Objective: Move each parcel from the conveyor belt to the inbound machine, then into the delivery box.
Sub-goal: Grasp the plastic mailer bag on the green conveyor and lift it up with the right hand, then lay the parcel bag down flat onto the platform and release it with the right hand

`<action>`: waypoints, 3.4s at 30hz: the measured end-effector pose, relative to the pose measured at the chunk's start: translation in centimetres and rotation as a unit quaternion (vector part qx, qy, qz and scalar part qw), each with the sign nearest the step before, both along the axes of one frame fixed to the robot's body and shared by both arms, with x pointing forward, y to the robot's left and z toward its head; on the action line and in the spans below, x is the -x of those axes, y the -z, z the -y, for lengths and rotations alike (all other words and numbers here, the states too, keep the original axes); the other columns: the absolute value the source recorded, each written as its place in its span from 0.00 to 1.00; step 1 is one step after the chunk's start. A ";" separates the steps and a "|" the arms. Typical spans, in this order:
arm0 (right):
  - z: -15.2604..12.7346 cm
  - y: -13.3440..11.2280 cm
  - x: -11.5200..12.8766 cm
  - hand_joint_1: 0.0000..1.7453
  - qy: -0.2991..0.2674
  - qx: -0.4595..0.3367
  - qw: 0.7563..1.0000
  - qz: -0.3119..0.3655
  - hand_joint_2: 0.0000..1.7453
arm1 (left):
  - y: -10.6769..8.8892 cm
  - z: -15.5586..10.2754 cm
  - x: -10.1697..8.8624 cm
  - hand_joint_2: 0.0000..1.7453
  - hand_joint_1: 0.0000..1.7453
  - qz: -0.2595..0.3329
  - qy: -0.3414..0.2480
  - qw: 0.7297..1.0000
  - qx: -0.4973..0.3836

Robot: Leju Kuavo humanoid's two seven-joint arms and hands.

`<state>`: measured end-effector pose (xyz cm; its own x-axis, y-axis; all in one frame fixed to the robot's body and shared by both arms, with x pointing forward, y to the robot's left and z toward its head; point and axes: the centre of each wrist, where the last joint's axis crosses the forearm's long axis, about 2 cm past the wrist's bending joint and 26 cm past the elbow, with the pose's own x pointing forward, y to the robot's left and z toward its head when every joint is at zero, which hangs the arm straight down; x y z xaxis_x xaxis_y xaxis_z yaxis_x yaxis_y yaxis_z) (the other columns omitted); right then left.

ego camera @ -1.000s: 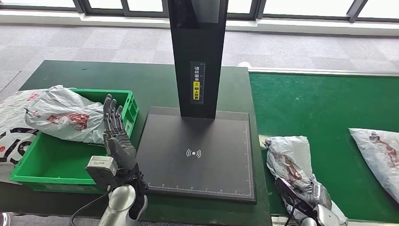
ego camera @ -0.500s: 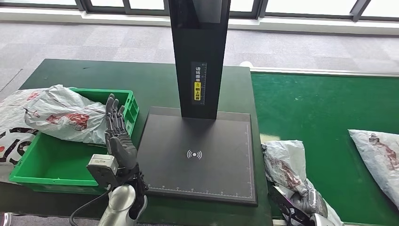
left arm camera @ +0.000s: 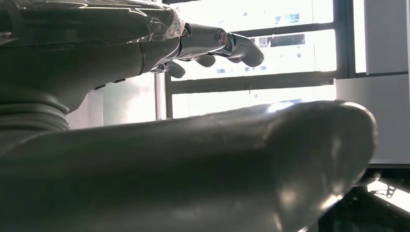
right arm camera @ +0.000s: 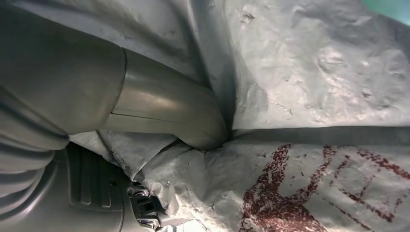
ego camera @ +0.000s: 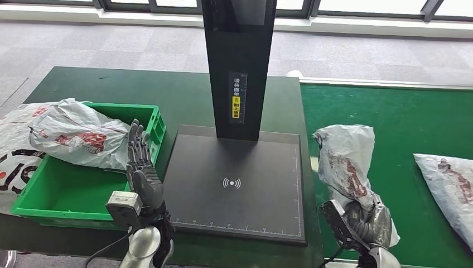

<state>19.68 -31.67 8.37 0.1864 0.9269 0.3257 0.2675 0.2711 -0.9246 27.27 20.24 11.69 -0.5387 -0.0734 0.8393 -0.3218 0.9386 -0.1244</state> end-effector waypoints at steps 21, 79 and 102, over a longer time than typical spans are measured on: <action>-1.9 -1.2 -0.3 1.00 -0.045 -0.042 0.997 0.052 1.00 | 0.1 -0.1 0.5 0.00 0.00 -0.003 -0.002 1.000 0.001; -17.2 -0.2 -8.5 0.00 -0.334 -0.254 0.908 0.003 1.00 | -1.0 2.3 -3.0 0.00 0.00 -0.009 0.033 0.999 0.031; -14.6 -5.2 -3.8 0.00 -0.280 -0.240 0.879 0.301 1.00 | -1.9 2.0 -2.0 0.00 0.00 0.019 -0.041 0.998 -0.054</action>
